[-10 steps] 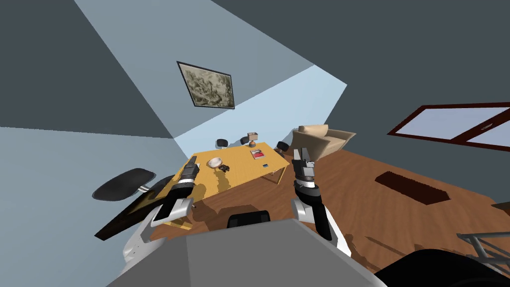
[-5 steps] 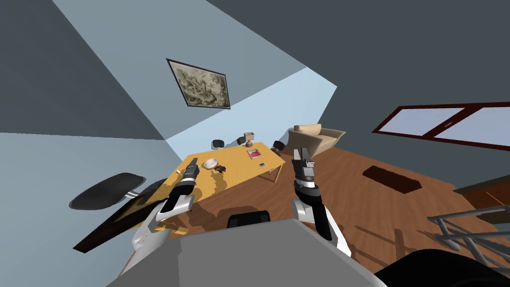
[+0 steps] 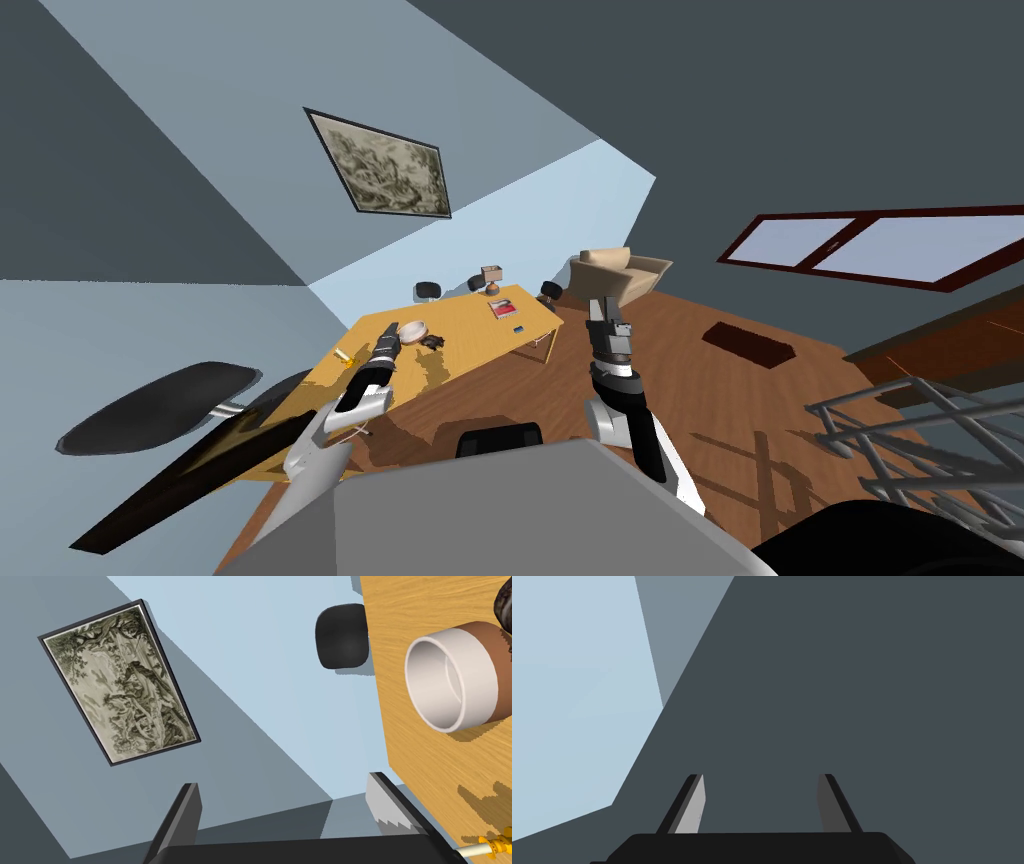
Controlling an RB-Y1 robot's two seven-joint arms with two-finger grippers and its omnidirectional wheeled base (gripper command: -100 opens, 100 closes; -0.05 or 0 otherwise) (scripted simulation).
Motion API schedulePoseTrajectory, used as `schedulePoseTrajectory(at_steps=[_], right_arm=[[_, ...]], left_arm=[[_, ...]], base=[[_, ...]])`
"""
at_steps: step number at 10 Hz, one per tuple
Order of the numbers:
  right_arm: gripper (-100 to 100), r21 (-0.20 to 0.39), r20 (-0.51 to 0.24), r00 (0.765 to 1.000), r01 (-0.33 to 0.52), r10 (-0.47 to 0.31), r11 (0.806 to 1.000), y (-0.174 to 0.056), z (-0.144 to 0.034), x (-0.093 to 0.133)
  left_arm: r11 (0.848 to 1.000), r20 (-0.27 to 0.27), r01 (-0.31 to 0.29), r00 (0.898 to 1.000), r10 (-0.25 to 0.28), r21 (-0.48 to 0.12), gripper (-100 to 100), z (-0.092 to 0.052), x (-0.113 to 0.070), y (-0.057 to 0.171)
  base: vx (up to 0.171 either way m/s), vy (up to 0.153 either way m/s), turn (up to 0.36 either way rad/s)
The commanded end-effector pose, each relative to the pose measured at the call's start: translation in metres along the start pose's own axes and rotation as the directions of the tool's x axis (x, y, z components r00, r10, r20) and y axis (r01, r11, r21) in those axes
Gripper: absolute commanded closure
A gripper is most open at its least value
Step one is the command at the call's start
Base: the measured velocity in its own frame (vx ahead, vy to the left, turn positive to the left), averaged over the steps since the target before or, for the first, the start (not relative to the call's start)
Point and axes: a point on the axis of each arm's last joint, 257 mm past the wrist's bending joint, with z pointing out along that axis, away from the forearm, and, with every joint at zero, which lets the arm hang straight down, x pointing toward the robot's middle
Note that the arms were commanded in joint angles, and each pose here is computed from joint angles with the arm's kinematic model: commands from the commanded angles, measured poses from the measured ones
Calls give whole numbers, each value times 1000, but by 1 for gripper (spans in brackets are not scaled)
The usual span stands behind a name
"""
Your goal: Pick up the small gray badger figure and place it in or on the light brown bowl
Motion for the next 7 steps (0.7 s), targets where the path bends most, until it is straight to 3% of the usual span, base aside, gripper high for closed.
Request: schedulePoseTrajectory(at_steps=[1,4,7], right_arm=[[0,0,0,1000,0,0,1000,0,0,0],[0,0,0,1000,0,0,1000,0,0,0],[0,0,0,1000,0,0,1000,0,0,0]], left_arm=[[999,5,4,1000,-4,-46,-100,0,-1,19],[989,21,21,1000,-18,-146,-100,10,-4,52],[965,33,39,999,-31,-261,-100,14,-3,93]], base=[[1,-23,-67],[5,-22,-95],[12,-18,-101]])
